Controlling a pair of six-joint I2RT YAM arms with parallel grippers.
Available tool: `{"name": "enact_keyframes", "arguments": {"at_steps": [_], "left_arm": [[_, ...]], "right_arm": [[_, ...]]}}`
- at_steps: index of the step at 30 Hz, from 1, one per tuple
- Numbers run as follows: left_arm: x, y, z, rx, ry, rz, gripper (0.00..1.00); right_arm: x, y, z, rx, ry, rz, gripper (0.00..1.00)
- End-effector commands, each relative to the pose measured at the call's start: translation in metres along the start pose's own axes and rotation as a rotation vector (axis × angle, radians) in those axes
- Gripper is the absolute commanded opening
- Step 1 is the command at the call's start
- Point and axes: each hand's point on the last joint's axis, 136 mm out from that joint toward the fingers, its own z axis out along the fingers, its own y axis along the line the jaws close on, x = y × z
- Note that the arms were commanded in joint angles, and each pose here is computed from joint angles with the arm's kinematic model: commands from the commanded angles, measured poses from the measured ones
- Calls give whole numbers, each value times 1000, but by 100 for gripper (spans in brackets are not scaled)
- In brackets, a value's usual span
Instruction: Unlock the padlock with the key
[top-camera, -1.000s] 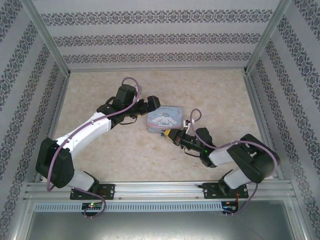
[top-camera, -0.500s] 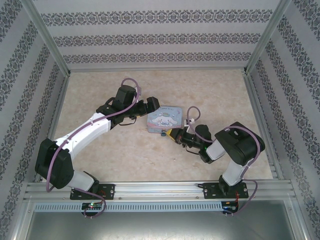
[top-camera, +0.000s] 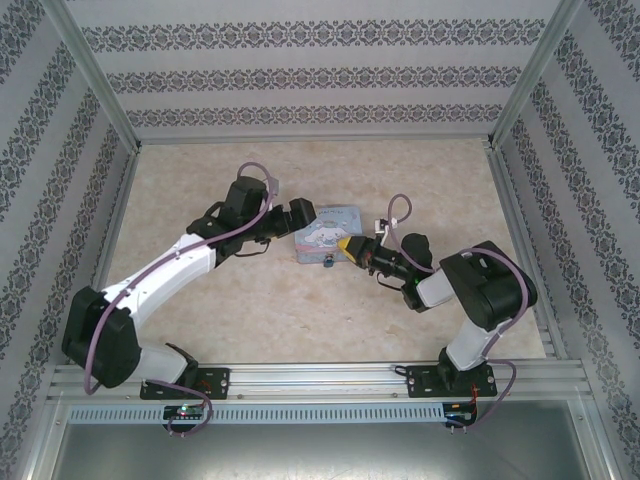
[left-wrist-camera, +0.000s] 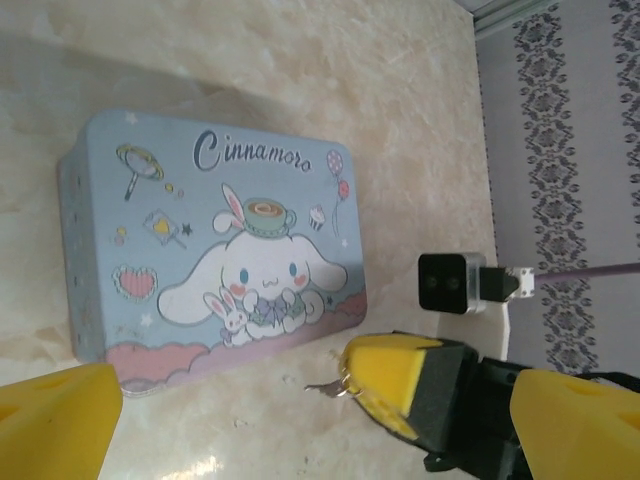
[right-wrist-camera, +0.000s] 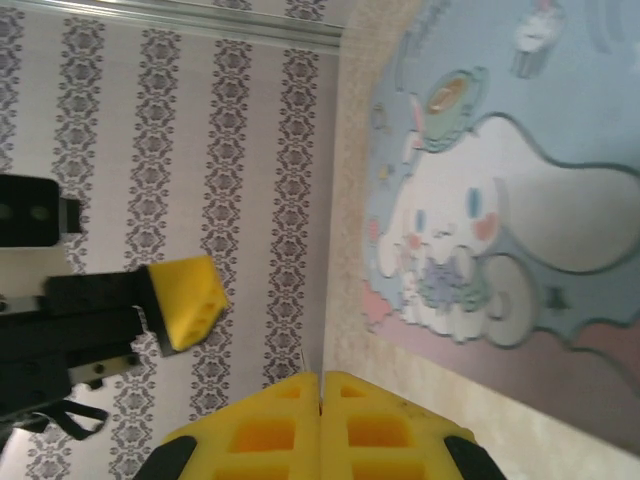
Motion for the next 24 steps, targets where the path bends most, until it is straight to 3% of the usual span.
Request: {"name": "enact_keyframes", "arguments": {"at_steps": [1, 12, 24], "left_arm": [[11, -8, -6, 77, -2, -10, 100], [93, 14, 32, 62, 105, 115, 94], [116, 24, 82, 46, 152, 257, 88]], "right_arm": [[-8, 23, -6, -47, -22, -31, 0], [-61, 7, 4, -3, -135, 64, 0], [-77, -12, 17, 35, -151, 107, 0]]}}
